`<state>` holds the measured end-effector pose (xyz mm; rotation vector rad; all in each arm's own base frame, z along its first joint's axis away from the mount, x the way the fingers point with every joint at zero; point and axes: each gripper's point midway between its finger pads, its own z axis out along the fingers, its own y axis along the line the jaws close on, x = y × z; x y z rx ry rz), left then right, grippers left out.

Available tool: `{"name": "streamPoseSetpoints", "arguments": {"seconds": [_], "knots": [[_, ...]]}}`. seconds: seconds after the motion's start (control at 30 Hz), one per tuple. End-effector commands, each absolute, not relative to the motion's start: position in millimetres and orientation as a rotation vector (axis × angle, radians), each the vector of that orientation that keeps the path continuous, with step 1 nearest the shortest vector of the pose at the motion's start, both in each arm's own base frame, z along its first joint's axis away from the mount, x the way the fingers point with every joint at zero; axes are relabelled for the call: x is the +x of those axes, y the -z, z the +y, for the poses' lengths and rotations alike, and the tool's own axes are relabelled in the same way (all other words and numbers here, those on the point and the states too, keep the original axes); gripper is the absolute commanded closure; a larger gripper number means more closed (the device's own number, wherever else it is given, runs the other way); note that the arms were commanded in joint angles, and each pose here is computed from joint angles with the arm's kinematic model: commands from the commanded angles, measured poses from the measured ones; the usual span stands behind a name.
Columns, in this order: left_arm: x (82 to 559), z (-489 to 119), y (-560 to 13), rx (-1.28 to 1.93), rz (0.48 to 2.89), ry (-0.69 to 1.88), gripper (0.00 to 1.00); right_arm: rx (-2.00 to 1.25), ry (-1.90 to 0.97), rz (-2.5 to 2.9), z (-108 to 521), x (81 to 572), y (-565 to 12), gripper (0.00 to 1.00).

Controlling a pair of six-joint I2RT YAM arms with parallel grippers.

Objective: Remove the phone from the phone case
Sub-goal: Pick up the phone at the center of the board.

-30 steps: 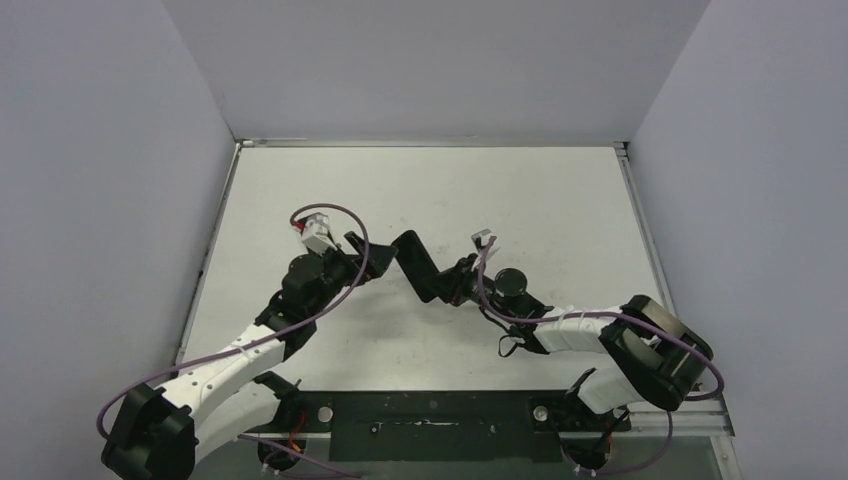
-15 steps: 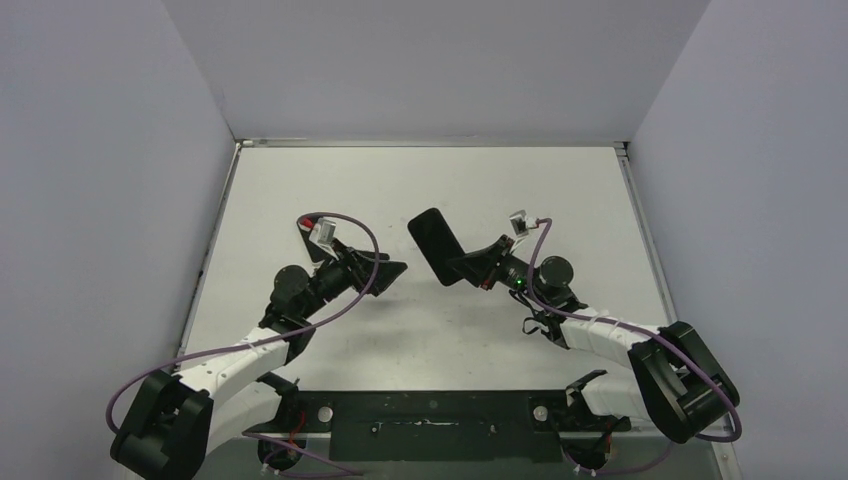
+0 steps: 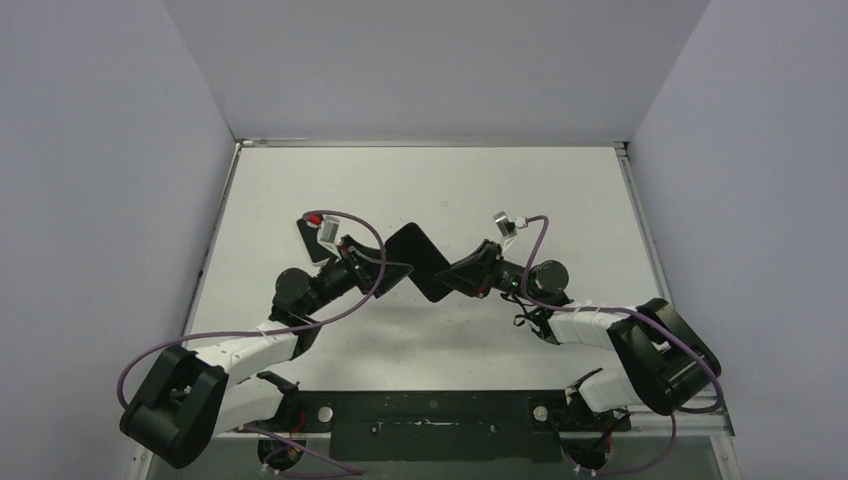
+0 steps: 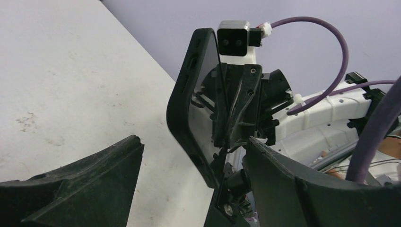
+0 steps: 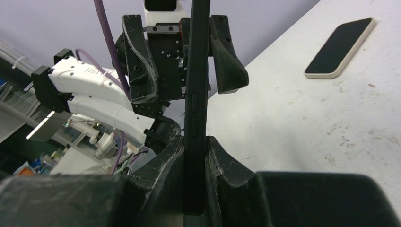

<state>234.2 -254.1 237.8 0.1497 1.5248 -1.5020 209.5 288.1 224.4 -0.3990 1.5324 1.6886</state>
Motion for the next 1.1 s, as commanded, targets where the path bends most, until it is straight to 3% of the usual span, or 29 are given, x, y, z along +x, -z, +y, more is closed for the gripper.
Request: {"name": "streamPoseSetpoints", "arguments": {"seconds": [0.0, 0.3, 0.37, 0.47, 0.53, 0.73, 0.83, 0.97, 1.07], "knots": [[216.3, -264.7, -280.9, 0.25, 1.355, 1.618, 0.26, -0.531, -1.751, 1.279, 297.0, 193.4, -276.5, 1.0], [209.7, -264.6, -284.2, 0.21, 1.33, 1.702, 0.59, -0.56, -1.817, 1.273, 308.5, 189.1, -272.3, 1.0], [210.0, -264.4, -286.1, 0.203, 1.326, 1.707, 0.72, -0.561, -1.82, 1.281, 309.9, 190.3, -270.0, 1.0], [212.5, -262.1, -286.1, 0.167, 1.327, 1.705, 0.99, -0.558, -1.81, 1.29, 311.4, 193.4, -267.2, 1.0], [215.1, -260.2, -283.9, 0.133, 1.336, 1.702, 1.0, -0.544, -1.794, 1.294, 311.0, 196.7, -265.6, 1.0], [231.8, -242.9, -281.3, -0.095, 1.336, 1.696, 1.0, -0.503, -1.725, 1.316, 309.9, 204.1, -253.3, 0.51], [236.5, -234.6, -289.6, -0.171, 1.301, 1.691, 1.0, -0.481, -1.701, 1.324, 308.7, 203.1, -246.7, 0.37], [241.7, -222.4, -296.7, -0.273, 1.259, 1.681, 1.0, -0.489, -1.664, 1.33, 311.9, 200.7, -241.1, 0.27], [242.2, -215.6, -304.0, -0.311, 1.223, 1.679, 1.0, -0.499, -1.648, 1.323, 315.4, 198.8, -241.5, 0.26]]}}
